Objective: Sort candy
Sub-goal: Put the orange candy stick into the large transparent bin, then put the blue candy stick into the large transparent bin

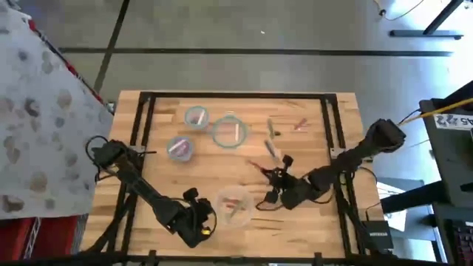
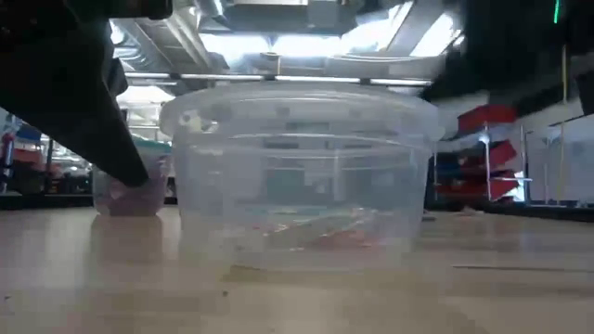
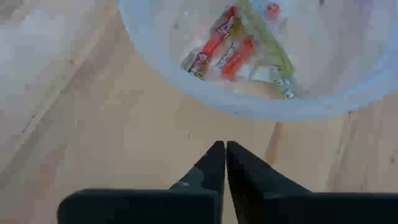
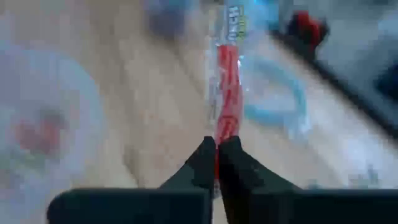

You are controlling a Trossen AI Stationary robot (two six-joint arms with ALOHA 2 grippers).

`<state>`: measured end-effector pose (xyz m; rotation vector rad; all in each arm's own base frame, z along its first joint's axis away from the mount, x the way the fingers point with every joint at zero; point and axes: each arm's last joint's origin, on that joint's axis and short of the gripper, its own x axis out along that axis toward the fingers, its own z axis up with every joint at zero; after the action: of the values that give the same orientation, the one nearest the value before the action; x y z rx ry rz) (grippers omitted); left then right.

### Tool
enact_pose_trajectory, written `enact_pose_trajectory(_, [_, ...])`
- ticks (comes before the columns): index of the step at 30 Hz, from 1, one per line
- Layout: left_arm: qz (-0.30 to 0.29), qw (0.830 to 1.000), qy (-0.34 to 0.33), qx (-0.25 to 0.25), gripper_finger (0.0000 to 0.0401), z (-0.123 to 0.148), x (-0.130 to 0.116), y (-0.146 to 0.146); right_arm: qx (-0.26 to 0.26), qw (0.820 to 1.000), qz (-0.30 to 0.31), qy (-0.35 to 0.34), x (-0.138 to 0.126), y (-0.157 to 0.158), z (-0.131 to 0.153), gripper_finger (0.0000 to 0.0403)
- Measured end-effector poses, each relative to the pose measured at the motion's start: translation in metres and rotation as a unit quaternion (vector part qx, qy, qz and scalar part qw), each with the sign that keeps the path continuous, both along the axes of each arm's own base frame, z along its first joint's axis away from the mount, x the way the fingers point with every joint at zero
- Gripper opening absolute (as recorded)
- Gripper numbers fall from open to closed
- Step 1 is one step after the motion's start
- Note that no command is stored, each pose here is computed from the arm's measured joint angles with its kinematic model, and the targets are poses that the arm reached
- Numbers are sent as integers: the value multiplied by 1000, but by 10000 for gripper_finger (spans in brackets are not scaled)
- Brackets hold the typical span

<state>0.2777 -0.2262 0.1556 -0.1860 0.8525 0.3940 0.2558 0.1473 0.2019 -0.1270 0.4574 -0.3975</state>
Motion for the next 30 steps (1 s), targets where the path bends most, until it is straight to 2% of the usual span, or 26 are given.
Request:
enact_pose_trajectory(2, [1, 1000, 0, 0, 0, 0, 0, 0, -8, 999, 42, 3, 4, 12, 14, 0])
enact_pose_trajectory(5, [-1, 1000, 0, 0, 0, 0, 0, 0, 17, 993, 116, -10, 14, 25, 31, 0])
enact_pose_trajectory(8, [-1, 1000, 0, 0, 0, 0, 0, 0, 49, 984, 174, -9, 22, 29, 30, 0])
enact_pose_trajectory(19, [-3, 1000, 1, 2, 0, 0, 0, 0, 79, 979, 182, 54, 48, 25, -20, 6])
enact_pose_trajectory(22, [-3, 1000, 2, 3, 0, 0, 0, 0, 87, 977, 184, 69, 51, 25, -29, 37])
enact_pose_trajectory(30, [-4, 1000, 2, 3, 0, 0, 0, 0, 71, 978, 187, 65, 49, 24, -21, 175])
